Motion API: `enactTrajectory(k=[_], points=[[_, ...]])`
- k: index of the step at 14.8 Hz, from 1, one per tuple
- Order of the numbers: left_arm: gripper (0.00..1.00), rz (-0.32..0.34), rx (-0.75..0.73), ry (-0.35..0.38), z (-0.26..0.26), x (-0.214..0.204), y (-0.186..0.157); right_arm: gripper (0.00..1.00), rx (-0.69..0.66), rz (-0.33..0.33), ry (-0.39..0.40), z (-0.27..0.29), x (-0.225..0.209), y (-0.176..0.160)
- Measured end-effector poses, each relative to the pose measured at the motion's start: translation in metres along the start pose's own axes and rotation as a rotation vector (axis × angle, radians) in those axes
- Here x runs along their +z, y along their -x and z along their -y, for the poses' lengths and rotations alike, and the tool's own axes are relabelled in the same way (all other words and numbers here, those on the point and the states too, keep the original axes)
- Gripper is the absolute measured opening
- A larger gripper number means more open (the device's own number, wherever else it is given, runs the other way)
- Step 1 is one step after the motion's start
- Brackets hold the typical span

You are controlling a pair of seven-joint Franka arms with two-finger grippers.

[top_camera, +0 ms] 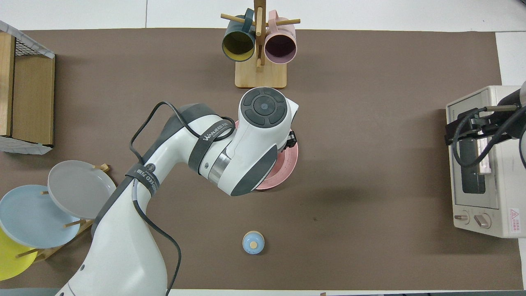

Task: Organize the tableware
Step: 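Lower the pink cup into the bowl with the left gripper, then open the left gripper and withdraw it from the cup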

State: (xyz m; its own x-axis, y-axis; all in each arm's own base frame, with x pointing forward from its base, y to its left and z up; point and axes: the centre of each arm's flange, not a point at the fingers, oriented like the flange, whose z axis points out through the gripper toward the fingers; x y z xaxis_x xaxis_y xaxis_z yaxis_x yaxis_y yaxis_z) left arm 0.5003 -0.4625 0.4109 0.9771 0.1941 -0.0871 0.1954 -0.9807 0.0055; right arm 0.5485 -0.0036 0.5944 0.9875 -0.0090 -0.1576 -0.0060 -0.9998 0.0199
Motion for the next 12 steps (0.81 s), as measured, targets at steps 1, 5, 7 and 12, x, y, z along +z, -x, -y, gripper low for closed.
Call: enactTrajectory(k=[1, 5, 7, 12], points=[[0.96, -0.004, -0.006, 0.000, 0.006, -0.017, -0.002, 1.00, 0.000, 0.001, 0.000, -0.001, 0.000, 0.001], [1.00, -0.032, -0.034, 0.016, 0.083, -0.120, -0.028, 1.00, -0.003, 0.009, 0.001, -0.001, -0.004, 0.005], [1.00, -0.035, -0.009, 0.017, 0.152, -0.167, -0.052, 1.00, -0.001, 0.006, 0.000, -0.002, -0.006, 0.006], [1.00, -0.035, 0.095, 0.022, 0.334, -0.233, -0.097, 1.00, 0.039, 0.001, -0.006, -0.024, -0.007, 0.006]])
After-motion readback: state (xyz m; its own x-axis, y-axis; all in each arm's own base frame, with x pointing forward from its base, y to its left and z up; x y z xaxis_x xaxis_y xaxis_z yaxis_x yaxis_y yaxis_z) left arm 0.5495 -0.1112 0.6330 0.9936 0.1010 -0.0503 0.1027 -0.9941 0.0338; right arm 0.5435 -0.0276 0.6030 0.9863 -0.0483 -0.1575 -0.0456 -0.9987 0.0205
